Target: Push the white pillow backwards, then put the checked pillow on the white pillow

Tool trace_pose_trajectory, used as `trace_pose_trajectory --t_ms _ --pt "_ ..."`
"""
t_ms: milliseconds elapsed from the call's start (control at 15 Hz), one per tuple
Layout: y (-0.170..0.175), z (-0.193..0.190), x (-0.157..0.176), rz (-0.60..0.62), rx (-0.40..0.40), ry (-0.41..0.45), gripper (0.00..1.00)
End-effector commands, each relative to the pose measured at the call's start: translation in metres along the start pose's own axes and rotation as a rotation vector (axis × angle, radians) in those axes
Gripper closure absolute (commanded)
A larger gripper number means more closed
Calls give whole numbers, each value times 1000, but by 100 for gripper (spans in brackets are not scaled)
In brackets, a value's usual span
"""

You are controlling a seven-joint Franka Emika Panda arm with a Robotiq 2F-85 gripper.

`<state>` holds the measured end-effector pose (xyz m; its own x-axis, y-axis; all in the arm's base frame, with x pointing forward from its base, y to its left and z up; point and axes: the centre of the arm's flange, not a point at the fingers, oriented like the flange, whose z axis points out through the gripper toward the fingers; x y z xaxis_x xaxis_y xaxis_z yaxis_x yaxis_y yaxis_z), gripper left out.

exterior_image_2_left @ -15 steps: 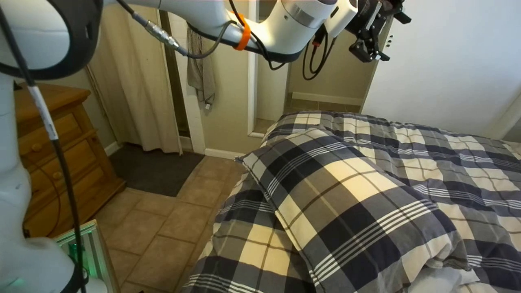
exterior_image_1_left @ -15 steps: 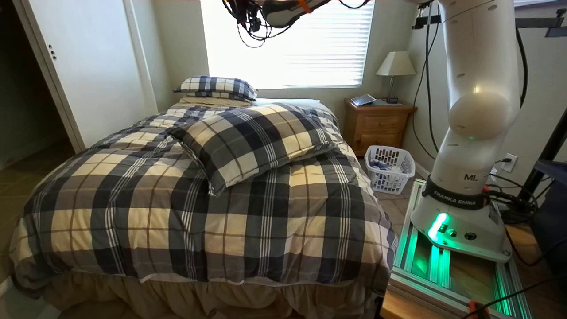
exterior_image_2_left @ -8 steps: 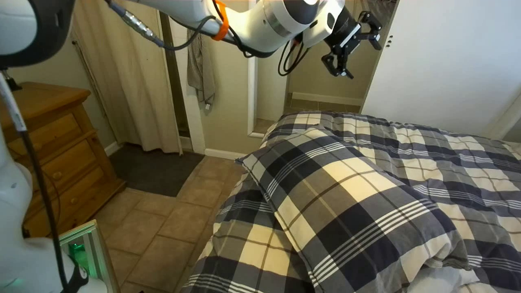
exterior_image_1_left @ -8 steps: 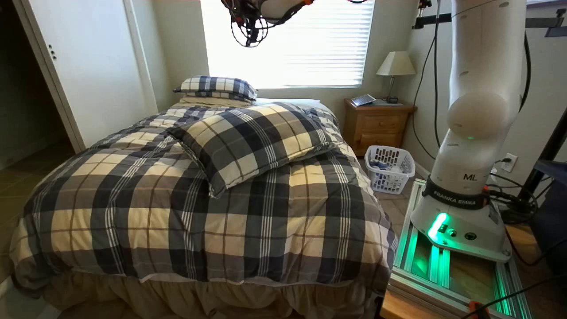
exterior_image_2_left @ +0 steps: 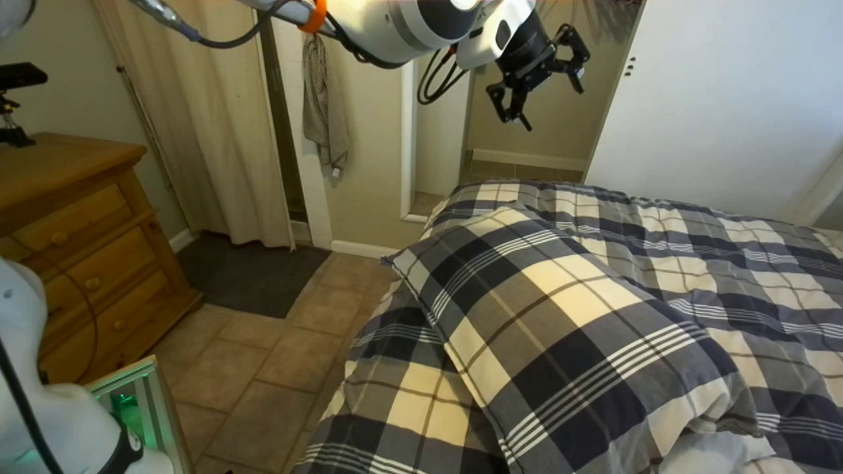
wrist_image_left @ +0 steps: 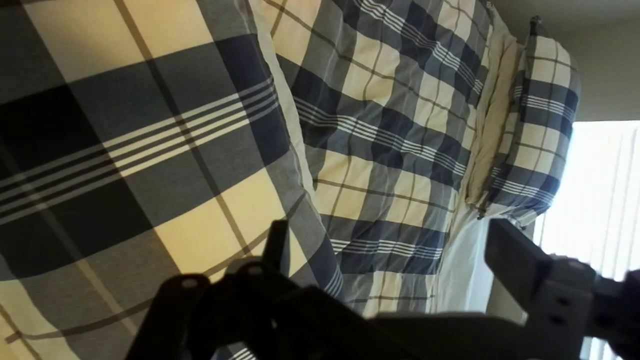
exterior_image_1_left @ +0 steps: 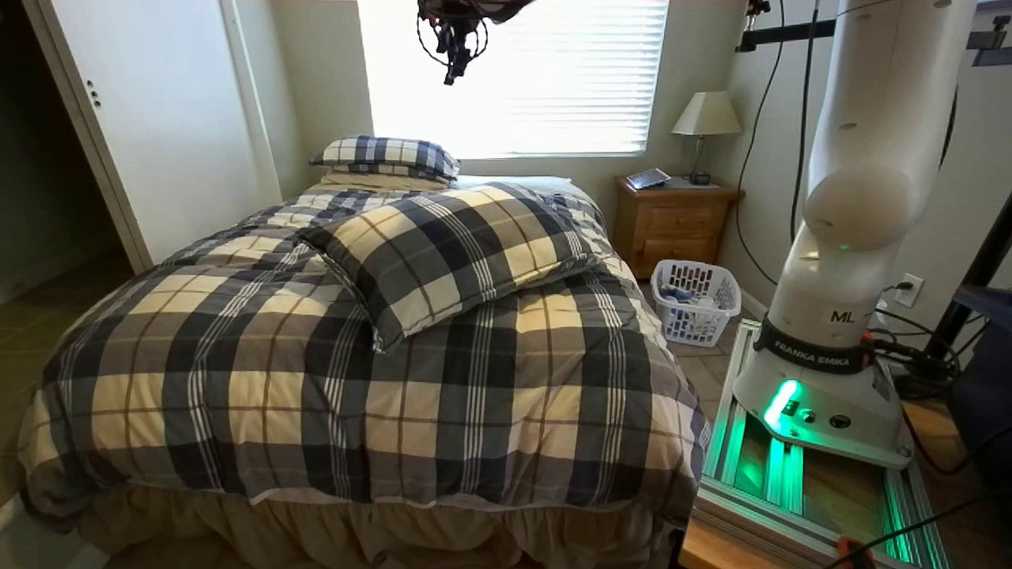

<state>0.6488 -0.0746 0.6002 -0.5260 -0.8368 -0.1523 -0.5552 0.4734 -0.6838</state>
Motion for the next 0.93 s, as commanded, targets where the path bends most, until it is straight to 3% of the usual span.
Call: trace_pose_trajectory --t_ms 0,467,867 --pt "25 -32 27 71 -75 -27 0" --pt "57 -47 62 100 -188 42 0" --pt "85 -56 80 110 -234 80 0"
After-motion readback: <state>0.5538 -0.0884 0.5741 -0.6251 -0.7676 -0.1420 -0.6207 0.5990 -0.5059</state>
